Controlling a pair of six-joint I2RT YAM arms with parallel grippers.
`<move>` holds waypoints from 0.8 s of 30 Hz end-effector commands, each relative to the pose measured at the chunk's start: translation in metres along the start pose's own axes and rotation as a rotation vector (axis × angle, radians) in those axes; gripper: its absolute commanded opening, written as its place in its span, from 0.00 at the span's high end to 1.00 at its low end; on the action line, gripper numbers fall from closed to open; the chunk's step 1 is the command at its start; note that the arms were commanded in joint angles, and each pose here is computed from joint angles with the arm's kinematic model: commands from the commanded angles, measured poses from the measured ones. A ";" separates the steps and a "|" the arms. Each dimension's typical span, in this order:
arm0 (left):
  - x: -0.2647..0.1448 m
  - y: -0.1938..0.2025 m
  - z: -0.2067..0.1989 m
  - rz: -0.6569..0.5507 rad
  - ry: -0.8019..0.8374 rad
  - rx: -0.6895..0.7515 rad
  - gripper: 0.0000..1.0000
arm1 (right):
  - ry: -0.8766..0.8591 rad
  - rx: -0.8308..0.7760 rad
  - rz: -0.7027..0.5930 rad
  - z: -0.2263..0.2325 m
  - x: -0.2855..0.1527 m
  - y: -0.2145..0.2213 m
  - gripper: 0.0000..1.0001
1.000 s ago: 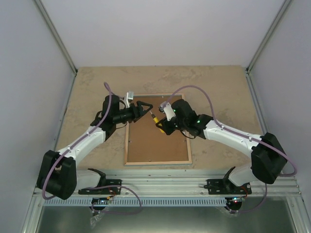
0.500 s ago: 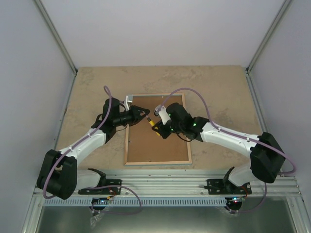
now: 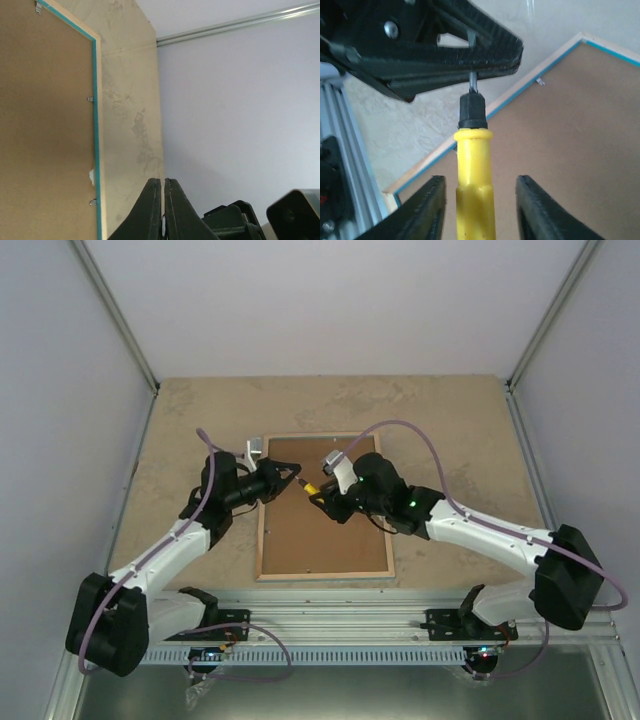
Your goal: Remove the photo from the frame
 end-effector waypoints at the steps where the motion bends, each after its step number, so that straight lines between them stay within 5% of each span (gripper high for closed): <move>1: -0.008 0.000 -0.010 -0.047 0.081 -0.092 1.00 | 0.010 -0.040 -0.135 0.003 -0.016 -0.018 0.55; 7: -0.017 0.000 -0.016 -0.085 0.139 -0.169 1.00 | 0.033 -0.128 -0.282 0.005 -0.036 -0.032 0.41; 13: -0.022 -0.001 -0.022 -0.104 0.190 -0.226 1.00 | 0.005 -0.193 -0.330 0.010 -0.039 -0.033 0.38; 24: -0.022 0.002 -0.020 -0.085 0.218 -0.265 1.00 | -0.003 -0.201 -0.350 0.008 -0.021 -0.032 0.50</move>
Point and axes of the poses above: each gripper's point midway between its finger pads, its own x axis out along the fingers, its own z axis along the line the jaws close on, y = z × x, the point moved 5 cm from there along -x, back along the fingers, and after that the axes turned 14 degrees about -x, right-handed, at the moved point
